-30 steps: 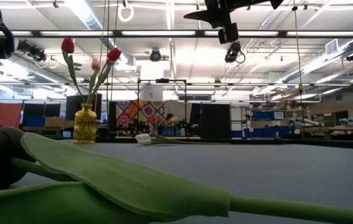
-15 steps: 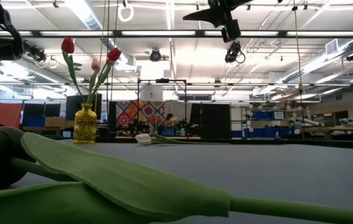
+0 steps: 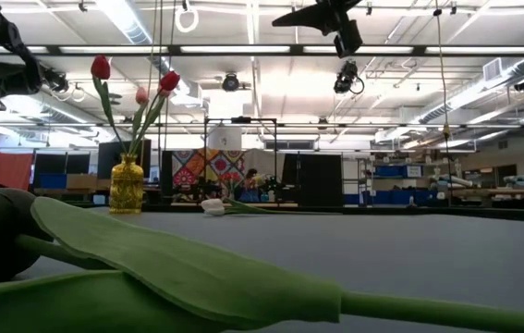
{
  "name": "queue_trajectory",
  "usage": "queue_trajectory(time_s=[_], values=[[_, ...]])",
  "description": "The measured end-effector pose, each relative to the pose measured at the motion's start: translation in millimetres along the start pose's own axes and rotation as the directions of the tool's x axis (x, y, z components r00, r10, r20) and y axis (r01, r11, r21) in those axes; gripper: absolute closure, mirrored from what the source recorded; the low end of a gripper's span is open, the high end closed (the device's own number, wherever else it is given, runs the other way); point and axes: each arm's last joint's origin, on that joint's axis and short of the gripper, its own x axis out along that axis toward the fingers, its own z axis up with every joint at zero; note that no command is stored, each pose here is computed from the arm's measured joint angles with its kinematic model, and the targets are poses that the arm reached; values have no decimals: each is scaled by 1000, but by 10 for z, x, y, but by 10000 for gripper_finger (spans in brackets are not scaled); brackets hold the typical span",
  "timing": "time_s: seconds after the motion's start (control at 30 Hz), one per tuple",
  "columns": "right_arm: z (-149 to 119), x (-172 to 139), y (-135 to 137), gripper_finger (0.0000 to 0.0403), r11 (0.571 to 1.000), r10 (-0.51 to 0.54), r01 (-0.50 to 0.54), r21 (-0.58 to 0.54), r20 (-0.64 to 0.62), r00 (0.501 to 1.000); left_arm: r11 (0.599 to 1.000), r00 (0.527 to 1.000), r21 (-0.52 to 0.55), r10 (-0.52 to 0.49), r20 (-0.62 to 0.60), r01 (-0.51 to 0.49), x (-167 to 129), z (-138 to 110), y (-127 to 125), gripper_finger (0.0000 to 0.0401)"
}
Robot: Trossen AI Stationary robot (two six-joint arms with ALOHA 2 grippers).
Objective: Sort flowers into vase by color
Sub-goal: Put the bottom white flower into the transparent vase
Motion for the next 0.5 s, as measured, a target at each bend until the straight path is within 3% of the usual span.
queue_trajectory(time_s=[0.27,0.5], values=[[-14,-2,6,197,999,1,-2,46,11,1000,999,997,-46,17,-71,-20,4,-180,36,394],[-38,-4,2,197,1000,-4,4,28,-2,1000,990,995,-118,66,-74,-75,-1,-192,58,374]])
